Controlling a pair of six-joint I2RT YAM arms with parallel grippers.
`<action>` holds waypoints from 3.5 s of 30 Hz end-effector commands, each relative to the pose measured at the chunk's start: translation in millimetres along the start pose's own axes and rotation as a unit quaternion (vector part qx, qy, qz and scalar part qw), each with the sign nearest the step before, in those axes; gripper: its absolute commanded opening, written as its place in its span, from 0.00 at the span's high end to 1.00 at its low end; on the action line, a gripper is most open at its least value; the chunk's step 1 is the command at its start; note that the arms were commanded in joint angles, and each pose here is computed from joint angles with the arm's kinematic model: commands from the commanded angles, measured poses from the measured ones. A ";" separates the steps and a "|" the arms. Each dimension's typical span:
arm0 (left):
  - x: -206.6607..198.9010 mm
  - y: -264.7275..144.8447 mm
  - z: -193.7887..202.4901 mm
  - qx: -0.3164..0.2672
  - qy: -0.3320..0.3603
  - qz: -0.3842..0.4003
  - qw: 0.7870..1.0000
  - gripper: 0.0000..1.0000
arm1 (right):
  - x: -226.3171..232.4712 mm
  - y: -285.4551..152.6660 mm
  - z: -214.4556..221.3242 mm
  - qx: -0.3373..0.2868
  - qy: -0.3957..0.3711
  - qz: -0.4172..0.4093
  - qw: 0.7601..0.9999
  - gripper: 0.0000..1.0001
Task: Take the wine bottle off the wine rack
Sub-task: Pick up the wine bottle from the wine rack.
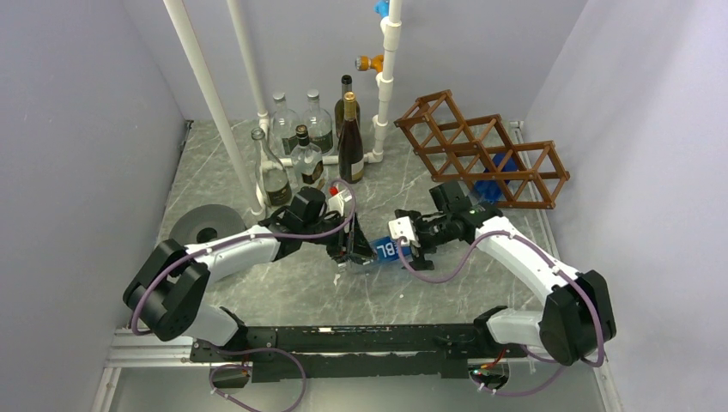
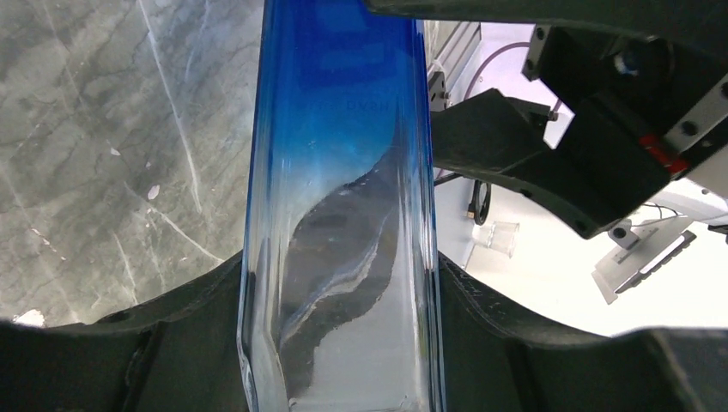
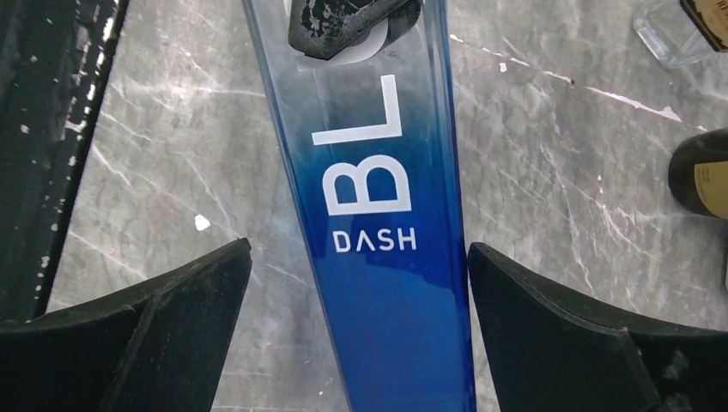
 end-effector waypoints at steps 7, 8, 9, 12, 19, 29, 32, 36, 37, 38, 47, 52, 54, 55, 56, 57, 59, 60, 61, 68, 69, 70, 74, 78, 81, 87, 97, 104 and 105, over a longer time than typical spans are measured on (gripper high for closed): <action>-74.0 -7.8 -41.7 -0.032 0.089 0.140 0.986 1.00 | -1.7 25.6 10.3 0.013 -0.016 0.009 1.000 0.00; -74.1 -7.5 -41.3 -0.031 0.088 0.143 0.985 1.00 | -0.9 27.4 11.3 0.013 -0.017 0.010 1.000 0.01; -74.2 -7.2 -41.2 -0.030 0.086 0.144 0.985 1.00 | 0.7 29.5 13.2 0.014 -0.018 0.009 1.000 0.02; -75.1 -5.7 -40.3 -0.024 0.082 0.152 0.985 1.00 | 1.0 33.6 17.1 0.016 -0.019 0.014 1.000 0.07; -74.4 -0.7 -39.1 -0.012 0.068 0.165 0.984 1.00 | 1.5 40.6 19.3 0.015 -0.028 0.017 0.999 0.20; -69.7 1.1 -38.1 -0.010 0.065 0.153 0.986 0.78 | 11.6 39.5 11.6 -0.001 -0.043 -0.013 0.999 0.81; -71.1 -0.9 -38.0 -0.011 0.070 0.152 0.986 0.66 | 12.5 38.6 10.1 -0.007 -0.041 -0.016 0.999 1.00; -69.8 -2.1 -36.4 -0.013 0.073 0.146 0.987 0.45 | 12.3 34.2 5.1 -0.027 -0.023 -0.019 0.999 1.00; -69.6 -2.4 -35.7 -0.012 0.074 0.145 0.987 0.40 | 11.9 32.7 3.2 -0.032 -0.018 -0.019 0.999 1.00; -69.9 -3.1 -35.7 -0.014 0.076 0.145 0.986 0.35 | 11.6 31.2 1.7 -0.038 -0.015 -0.019 0.999 1.00; -69.6 -7.5 -34.3 -0.024 0.086 0.137 0.987 0.12 | 11.7 23.6 -1.7 -0.062 0.004 -0.019 0.998 1.00; -67.4 -14.2 -39.1 -0.043 0.101 0.116 0.987 0.08 | 11.0 19.0 -4.8 -0.074 0.009 -0.018 0.997 1.00; -68.2 -20.2 -43.3 -0.061 0.114 0.103 0.986 0.03 | 10.8 16.4 -6.3 -0.080 0.012 -0.016 0.997 1.00; -69.1 -23.2 -46.1 -0.071 0.121 0.097 0.985 0.01 | 10.5 15.0 -6.5 -0.083 0.014 -0.014 0.996 1.00; -72.5 -27.5 -48.8 -0.083 0.133 0.093 0.983 0.00 | 10.2 13.9 -7.4 -0.087 0.016 -0.014 0.996 1.00; -74.2 -30.3 -51.3 -0.093 0.140 0.088 0.982 0.00 | 10.1 13.1 -7.7 -0.089 0.018 -0.013 0.996 1.00; -76.5 -35.1 -54.5 -0.107 0.150 0.079 0.980 0.00 | 9.4 11.0 -8.9 -0.092 0.020 -0.011 0.995 1.00; -76.7 -37.1 -56.2 -0.113 0.155 0.074 0.979 0.01 | 9.1 10.0 -9.2 -0.094 0.021 -0.010 0.995 1.00; -77.3 -39.2 -57.6 -0.119 0.160 0.070 0.977 0.00 | 8.9 8.9 -9.8 -0.096 0.023 -0.010 0.995 1.00; -77.4 -59.6 -72.2 -0.193 0.178 0.038 0.964 0.01 | 8.6 -1.3 -14.0 -0.114 0.029 -0.005 0.993 1.00; -78.8 -63.9 -74.9 -0.206 0.182 0.033 0.961 0.00 | 8.7 -2.2 -13.6 -0.115 0.030 -0.004 0.993 1.00; -80.2 -67.9 -77.1 -0.216 0.187 0.027 0.958 0.01 | 8.3 -3.5 -14.2 -0.117 0.031 -0.002 0.993 1.00; -83.9 -81.5 -82.2 -0.246 0.201 0.007 0.948 0.01 | 5.3 -8.2 -17.5 -0.131 0.040 0.004 0.991 1.00; -80.2 -90.4 -86.3 -0.274 0.185 -0.015 0.944 0.01 | 1.9 -14.7 -24.1 -0.154 0.060 0.010 0.986 1.00; -78.2 -95.6 -90.0 -0.300 0.168 -0.019 0.939 0.00 | -3.6 -20.1 -28.1 -0.169 0.081 0.021 0.982 1.00; -88.8 -105.6 -96.2 -0.352 0.106 0.023 0.930 0.00 | -17.7 -24.5 -28.2 -0.177 0.114 0.052 0.976 1.00; -87.8 -90.8 -100.3 -0.362 0.063 -0.027 0.930 0.01 | -33.5 -25.5 -25.0 -0.179 0.169 0.084 0.966 1.00; -95.8 -72.3 -101.8 -0.351 0.066 -0.060 0.932 0.01 | -34.1 -25.6 -24.2 -0.183 0.177 0.085 0.963 1.00; -97.6 -71.1 -102.9 -0.353 0.066 -0.064 0.931 0.00 | -34.0 -25.3 -23.8 -0.183 0.178 0.085 0.963 1.00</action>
Point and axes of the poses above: each gripper's point midway between its finger pads, its own y axis out along the fingers, its own x axis along the line the jaws close on, z = x × y, the point moved 1 cm from there along -y, back along the fingers, and after that the axes turned 7 degrees about y, right-handed, at the moved point
